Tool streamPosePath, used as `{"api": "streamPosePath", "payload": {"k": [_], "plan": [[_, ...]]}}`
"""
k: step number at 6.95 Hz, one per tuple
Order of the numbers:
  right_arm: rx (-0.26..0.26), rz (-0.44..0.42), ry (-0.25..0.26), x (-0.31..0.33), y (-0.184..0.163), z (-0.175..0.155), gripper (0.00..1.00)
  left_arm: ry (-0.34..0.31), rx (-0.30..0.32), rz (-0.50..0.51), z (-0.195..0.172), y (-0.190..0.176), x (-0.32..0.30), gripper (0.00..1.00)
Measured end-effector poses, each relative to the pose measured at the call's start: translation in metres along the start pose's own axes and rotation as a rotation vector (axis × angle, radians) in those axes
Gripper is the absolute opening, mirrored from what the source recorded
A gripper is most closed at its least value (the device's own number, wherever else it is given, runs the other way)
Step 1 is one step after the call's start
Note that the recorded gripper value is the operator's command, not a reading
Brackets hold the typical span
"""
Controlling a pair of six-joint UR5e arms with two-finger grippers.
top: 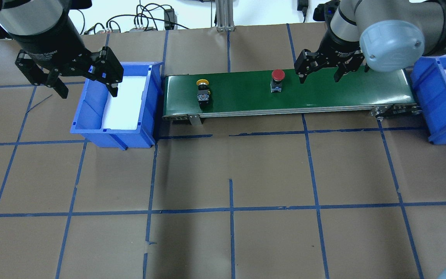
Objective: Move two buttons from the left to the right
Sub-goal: 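Lower the right gripper onto the red button while the left gripper withdraws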
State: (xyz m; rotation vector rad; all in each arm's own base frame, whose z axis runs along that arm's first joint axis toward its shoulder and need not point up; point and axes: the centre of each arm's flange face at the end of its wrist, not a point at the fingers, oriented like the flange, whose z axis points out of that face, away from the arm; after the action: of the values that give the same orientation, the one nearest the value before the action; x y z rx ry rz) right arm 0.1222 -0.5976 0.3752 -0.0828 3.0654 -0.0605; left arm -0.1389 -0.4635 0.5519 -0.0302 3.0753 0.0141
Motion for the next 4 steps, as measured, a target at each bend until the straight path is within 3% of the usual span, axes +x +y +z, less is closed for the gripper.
{"api": "streamPosePath", "payload": {"k": [3,4], "plan": [[-0.013,0.008,-0.002,0.003,-0.019,0.019,1.0,-0.036,-0.023,0.035,-0.011,-0.002,-0.025,1.0],[-0.015,0.012,-0.004,0.003,-0.023,0.023,1.0,-0.045,-0.006,0.044,-0.011,-0.008,-0.034,1.0]]}}
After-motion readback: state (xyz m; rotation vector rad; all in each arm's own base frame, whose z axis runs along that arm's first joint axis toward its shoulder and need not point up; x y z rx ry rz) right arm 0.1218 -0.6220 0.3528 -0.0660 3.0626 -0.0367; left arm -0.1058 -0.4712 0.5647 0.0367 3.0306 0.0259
